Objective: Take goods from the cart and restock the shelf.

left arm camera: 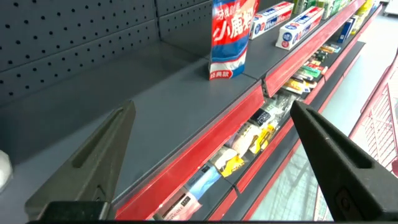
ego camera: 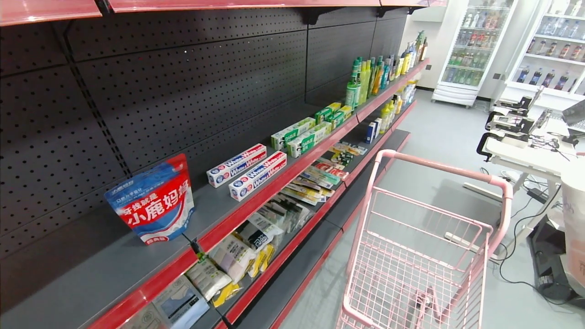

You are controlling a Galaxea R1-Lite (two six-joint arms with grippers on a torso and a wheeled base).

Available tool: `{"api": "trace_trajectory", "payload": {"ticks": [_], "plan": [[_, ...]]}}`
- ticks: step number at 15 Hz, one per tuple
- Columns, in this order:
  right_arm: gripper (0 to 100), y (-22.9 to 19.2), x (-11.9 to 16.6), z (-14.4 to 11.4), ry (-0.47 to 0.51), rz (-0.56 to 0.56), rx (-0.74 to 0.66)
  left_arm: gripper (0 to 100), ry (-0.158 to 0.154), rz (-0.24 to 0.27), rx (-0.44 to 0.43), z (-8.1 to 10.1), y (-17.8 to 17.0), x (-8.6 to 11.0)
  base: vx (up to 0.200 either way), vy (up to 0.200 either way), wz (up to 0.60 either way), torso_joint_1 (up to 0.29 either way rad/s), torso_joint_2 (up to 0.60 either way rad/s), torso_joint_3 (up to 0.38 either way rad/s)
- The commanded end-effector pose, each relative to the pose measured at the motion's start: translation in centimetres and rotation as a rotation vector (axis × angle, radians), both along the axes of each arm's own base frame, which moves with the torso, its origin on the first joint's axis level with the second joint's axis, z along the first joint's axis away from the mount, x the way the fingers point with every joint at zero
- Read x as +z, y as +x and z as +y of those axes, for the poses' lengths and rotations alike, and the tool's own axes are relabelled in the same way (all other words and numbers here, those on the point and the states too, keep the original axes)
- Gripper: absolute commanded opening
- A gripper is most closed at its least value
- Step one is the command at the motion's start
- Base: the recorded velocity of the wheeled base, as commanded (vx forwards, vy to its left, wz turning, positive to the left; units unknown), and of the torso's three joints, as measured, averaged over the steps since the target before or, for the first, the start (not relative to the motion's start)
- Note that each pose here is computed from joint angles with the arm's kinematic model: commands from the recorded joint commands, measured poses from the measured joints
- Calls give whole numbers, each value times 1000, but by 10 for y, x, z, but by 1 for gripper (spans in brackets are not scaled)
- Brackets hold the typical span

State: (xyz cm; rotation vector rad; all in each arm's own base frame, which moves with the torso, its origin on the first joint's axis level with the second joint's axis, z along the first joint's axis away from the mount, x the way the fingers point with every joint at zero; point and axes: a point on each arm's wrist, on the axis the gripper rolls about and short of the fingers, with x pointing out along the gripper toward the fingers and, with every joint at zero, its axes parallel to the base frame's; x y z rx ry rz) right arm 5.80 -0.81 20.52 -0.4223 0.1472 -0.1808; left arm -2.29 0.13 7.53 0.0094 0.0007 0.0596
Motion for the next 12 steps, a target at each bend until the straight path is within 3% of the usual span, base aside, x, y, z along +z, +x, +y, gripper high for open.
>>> {"api": "trace_trajectory", "payload": {"ticks": [1,9,12], "plan": [[0,1,0,0,-5,7,1,100,0,1,0,0,0,0,0,0,0,119,-237,-129],[0,1,-5,0,-19,24,-3,100,0,1,0,0,0,0,0,0,0,86,-169,-89],[0,2,-2,0,-21,19,0,100,0,0,0,0,0,0,0,0,600,1,-1,1]]}}
